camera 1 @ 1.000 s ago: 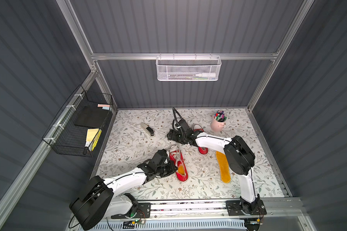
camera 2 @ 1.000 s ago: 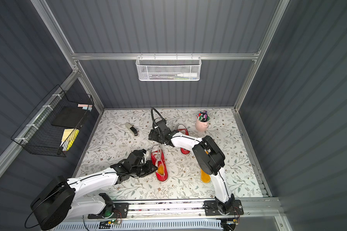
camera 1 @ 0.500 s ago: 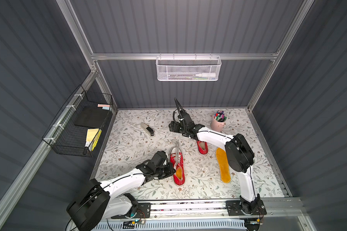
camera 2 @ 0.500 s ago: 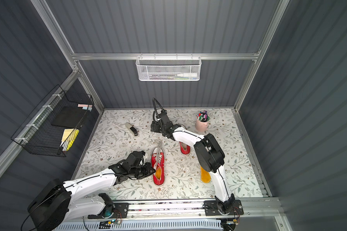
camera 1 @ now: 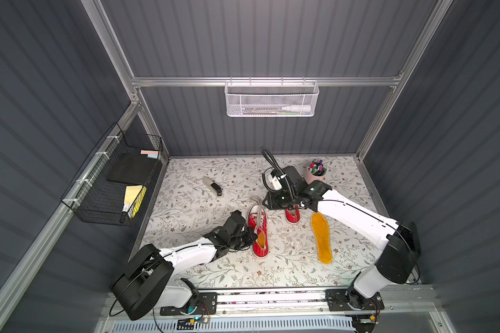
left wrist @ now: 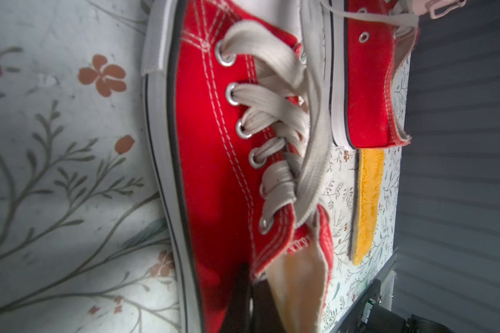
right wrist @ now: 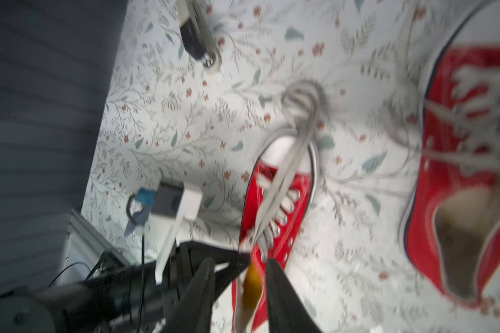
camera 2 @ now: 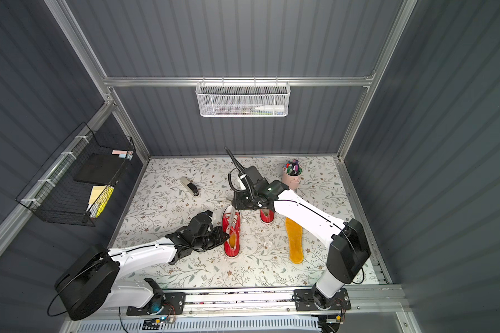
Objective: Remove the insole from the shoe
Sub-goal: Untie the shoelace on the shoe, then remove the insole from the shoe.
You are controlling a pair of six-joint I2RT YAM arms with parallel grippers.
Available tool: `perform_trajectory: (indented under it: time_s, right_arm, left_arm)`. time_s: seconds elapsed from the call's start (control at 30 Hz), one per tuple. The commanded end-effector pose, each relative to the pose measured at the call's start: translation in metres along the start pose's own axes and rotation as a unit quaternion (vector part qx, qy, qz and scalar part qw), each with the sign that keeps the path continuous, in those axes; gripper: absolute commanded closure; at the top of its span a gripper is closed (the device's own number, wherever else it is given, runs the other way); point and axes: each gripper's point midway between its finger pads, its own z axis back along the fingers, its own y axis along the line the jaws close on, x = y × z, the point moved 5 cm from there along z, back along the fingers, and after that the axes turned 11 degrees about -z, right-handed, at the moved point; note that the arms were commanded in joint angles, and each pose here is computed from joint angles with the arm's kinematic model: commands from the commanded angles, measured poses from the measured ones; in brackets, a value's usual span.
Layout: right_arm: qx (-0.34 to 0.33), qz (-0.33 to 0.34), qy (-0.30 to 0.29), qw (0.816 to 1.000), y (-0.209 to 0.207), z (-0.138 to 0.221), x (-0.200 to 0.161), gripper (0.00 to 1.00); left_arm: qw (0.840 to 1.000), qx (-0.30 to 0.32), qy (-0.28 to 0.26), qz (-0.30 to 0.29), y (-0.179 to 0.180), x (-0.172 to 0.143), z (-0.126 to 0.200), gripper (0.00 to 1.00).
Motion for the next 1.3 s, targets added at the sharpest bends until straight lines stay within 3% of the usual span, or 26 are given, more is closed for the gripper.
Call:
perform_trajectory:
  time_s: [0.0, 0.17, 0.43, 0.7, 0.83, 1.27]
  right_arm:
    - [-0.032, -0.021, 0.155, 0.987, -0.023, -0.009, -0.055, 0.73]
    - [-0.034, -0.012, 0.204, 0.978, -0.020, -0.017, -0.071, 0.75]
    - [-0.040, -0.014, 0.197, 0.979, -0.014, -0.047, -0.056, 0.79]
    - [-0.160, 0.000, 0.150, 0.976, -0.046, -0.076, -0.038, 0.81]
    - [-0.185, 0.002, 0.133, 0.974, -0.056, -0.086, -0.034, 0.83]
    - [-0.223, -0.009, 0.165, 0.961, -0.079, -0.119, -0.049, 0.64]
  left_arm:
    - [0.999, -0.006, -0.048, 0.010, -0.011, 0.024, -0.009, 1.00]
    - [0.998, -0.024, -0.054, 0.020, -0.021, 0.027, -0.023, 1.00]
    - [0.997, -0.029, -0.062, 0.027, -0.025, 0.025, -0.030, 1.00]
    - [0.997, -0.027, -0.062, 0.037, -0.021, 0.020, -0.022, 1.00]
    - [0.997, -0.020, -0.058, 0.038, -0.016, 0.015, -0.016, 1.00]
    - [0.997, -0.008, -0.061, 0.037, -0.012, 0.013, -0.010, 1.00]
